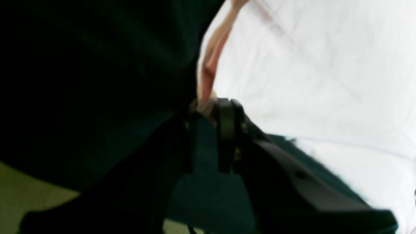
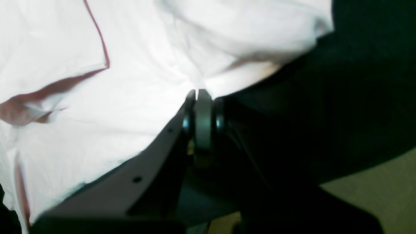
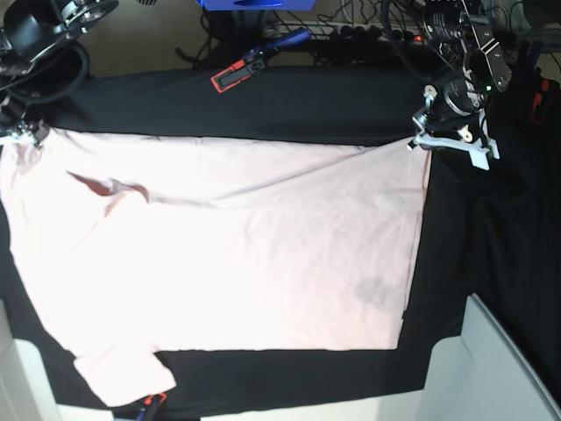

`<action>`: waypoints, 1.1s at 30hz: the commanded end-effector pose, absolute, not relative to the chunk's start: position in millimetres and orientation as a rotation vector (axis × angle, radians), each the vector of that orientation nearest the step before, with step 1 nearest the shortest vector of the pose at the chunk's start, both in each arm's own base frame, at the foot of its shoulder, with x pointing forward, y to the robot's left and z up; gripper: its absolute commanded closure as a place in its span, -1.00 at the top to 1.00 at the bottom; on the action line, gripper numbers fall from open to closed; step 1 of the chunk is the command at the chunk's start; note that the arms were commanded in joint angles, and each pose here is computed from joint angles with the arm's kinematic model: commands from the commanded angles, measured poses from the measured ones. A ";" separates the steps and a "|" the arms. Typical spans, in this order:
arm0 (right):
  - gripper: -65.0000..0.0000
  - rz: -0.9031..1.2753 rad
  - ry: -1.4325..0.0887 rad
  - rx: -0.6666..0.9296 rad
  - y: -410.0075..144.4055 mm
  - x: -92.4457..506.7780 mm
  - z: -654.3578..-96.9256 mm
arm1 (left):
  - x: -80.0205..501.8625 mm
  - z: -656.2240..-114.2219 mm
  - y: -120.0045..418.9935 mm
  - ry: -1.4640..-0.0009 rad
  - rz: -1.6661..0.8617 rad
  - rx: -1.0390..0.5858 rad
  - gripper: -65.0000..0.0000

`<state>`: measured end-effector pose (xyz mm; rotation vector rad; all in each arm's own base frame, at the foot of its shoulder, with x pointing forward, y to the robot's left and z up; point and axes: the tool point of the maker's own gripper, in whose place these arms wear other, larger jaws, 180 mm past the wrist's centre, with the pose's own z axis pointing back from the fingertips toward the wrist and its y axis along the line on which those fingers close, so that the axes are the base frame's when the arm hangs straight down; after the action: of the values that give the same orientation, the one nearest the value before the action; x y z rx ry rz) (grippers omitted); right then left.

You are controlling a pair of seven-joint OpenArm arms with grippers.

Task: Fold the T-shirt properly
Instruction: 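Hold the shirt corner with the left gripper and tug it taut, then pull the held shirt corner with the left gripper away from the shirt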

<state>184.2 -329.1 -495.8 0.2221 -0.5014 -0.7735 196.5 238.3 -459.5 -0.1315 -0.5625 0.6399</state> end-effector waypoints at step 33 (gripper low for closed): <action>-0.99 -0.692 -0.527 0.179 -341.6 180.6 -478.1 | 184.9 -456.1 237.0 -0.569 0.599 -0.133 0.31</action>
<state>175.4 -330.9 -486.8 0.1994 -0.4975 -0.7002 177.3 234.8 -464.1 -0.1320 -0.5311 0.6045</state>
